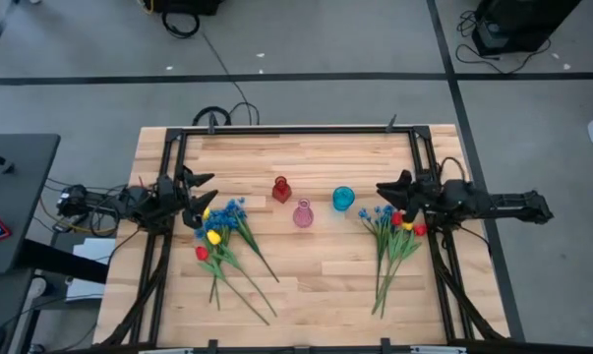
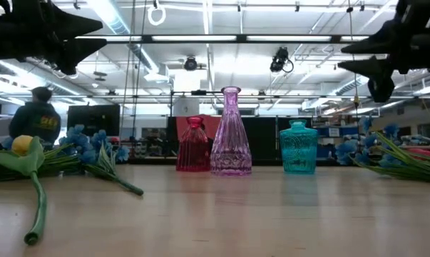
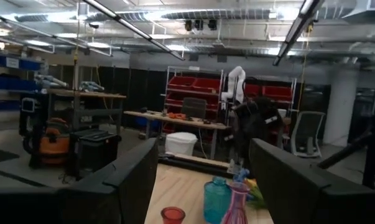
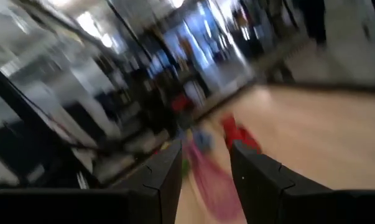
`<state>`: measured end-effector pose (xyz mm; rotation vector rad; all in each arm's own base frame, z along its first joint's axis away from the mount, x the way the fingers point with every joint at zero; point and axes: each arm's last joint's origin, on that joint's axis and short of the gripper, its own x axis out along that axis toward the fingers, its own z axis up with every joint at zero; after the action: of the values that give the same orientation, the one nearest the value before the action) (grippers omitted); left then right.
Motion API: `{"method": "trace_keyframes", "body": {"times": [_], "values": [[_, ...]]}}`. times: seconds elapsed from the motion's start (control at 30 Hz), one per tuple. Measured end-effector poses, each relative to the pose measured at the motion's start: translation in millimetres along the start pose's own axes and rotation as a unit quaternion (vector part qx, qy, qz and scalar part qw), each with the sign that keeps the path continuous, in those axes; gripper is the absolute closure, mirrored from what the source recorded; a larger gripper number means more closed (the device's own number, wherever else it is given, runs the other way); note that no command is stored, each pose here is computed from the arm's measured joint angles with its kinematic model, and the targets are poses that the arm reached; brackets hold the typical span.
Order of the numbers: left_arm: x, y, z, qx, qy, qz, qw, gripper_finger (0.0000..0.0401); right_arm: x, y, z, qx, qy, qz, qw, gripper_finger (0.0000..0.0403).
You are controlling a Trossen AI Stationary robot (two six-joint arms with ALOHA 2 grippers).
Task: Sort flowers into vase by color
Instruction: Put the red tulip into the blue transparent vase
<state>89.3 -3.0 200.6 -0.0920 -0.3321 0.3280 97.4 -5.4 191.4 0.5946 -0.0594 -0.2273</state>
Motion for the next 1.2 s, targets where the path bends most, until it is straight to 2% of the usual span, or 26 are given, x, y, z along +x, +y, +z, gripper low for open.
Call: {"method": "trace_keyframes", "body": {"times": [0.1,0.27,0.43,0.53,0.6,0.67,0.73,0.8,0.93,1.07,1.2], "values": [[1.8,0.1,7.6,-0.015,0.001,0.015,1.000,0.0142,5.6,7.5,3.7,-0.003,0.041,-0.020,0.999,0.0257],[7.0,-1.4,16.6,-0.018,0.049,0.035,0.998,0.0142,23.7,37.6,23.0,-0.024,0.091,-0.002,0.996,0.0257],[12.3,-3.8,21.2,0.001,0.055,0.044,0.998,0.0142,55.2,69.7,29.7,-0.081,0.151,0.006,0.985,0.0257],[14.0,-4.5,20.6,0.034,0.057,0.047,0.997,0.0142,74.4,86.5,23.5,-0.109,0.186,0.049,0.975,0.0257],[14.3,-4.7,21.3,0.035,0.054,0.047,0.997,0.0142,84.7,94.5,20.5,-0.135,0.211,0.075,0.965,0.0257],[14.3,-4.7,21.7,0.020,0.051,0.048,0.997,0.0142,92.6,98.1,18.0,-0.116,0.251,0.064,0.959,0.0258],[14.3,-4.7,21.8,0.009,0.050,0.049,0.998,0.0142,97.5,99.9,16.5,-0.076,0.301,0.018,0.950,0.0258],[14.4,-4.7,22.6,0.005,0.047,0.049,0.998,0.0142,99.5,102.0,12.3,-0.039,0.357,-0.036,0.933,0.0258],[14.5,-4.7,24.1,0.014,0.040,0.048,0.998,0.0142,101.6,109.3,-2.6,0.048,0.458,-0.129,0.878,0.0258],[14.7,-4.7,27.4,0.038,0.027,0.048,0.998,0.0142,105.4,123.0,-12.4,0.133,0.503,-0.166,0.838,0.0259],[14.8,-4.6,29.7,0.074,0.018,0.049,0.996,0.0142,99.0,124.0,-25.7,0.192,0.518,-0.249,0.796,0.0259]]}}
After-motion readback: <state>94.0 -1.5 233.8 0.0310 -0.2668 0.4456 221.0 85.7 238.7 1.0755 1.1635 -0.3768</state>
